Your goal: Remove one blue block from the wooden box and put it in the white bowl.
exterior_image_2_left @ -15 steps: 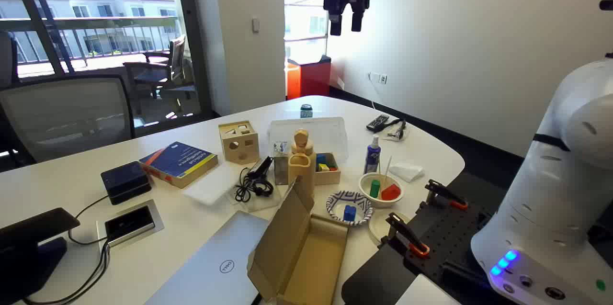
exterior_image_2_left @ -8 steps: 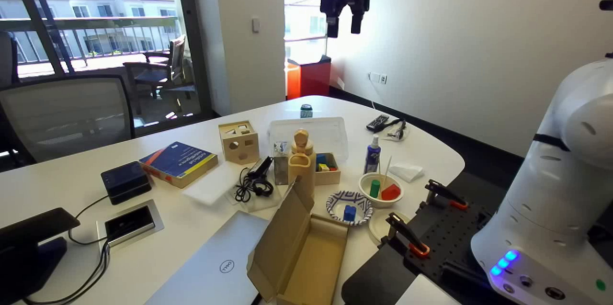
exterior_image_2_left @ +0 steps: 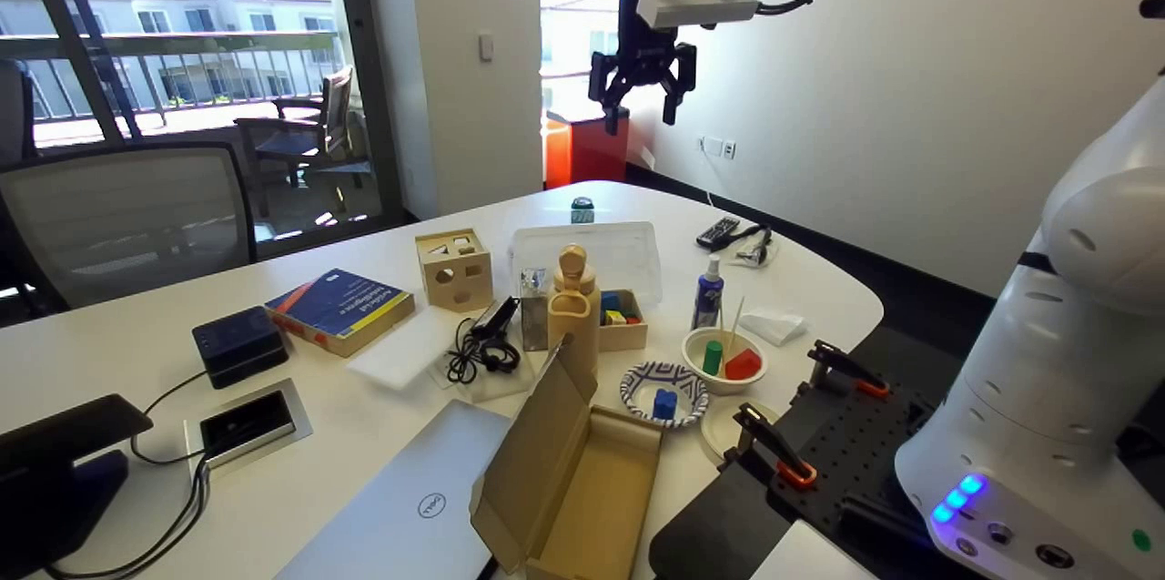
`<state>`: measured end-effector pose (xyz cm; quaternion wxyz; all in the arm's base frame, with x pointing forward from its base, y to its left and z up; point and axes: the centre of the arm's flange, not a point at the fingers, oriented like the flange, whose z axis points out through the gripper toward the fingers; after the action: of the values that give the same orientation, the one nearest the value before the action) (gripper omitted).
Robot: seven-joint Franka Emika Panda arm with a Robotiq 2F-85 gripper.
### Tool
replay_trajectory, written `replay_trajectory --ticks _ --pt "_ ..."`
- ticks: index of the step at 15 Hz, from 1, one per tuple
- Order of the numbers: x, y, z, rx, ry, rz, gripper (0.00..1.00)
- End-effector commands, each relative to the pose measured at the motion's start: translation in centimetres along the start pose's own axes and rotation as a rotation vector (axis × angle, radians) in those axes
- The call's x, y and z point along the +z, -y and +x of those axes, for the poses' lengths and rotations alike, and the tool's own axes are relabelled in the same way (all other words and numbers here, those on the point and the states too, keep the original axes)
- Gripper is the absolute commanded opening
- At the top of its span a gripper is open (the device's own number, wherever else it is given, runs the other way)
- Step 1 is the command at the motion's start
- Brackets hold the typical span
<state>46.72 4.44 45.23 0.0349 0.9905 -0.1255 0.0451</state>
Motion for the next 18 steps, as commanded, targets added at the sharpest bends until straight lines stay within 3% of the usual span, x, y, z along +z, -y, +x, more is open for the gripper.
replay_trajectory --ticks 1,7,11,18 --pt "7.9 -3.7 2.7 0.2 0.011 -0.018 1.0" --pt "19.9 -9.6 6.6 0.432 -0.02 0.072 1.0" --pt "26.5 -8.2 8.1 0.5 0.048 0.123 1.0" --pt "33.0 -5.2 9.7 0.535 0.127 0.101 1.0"
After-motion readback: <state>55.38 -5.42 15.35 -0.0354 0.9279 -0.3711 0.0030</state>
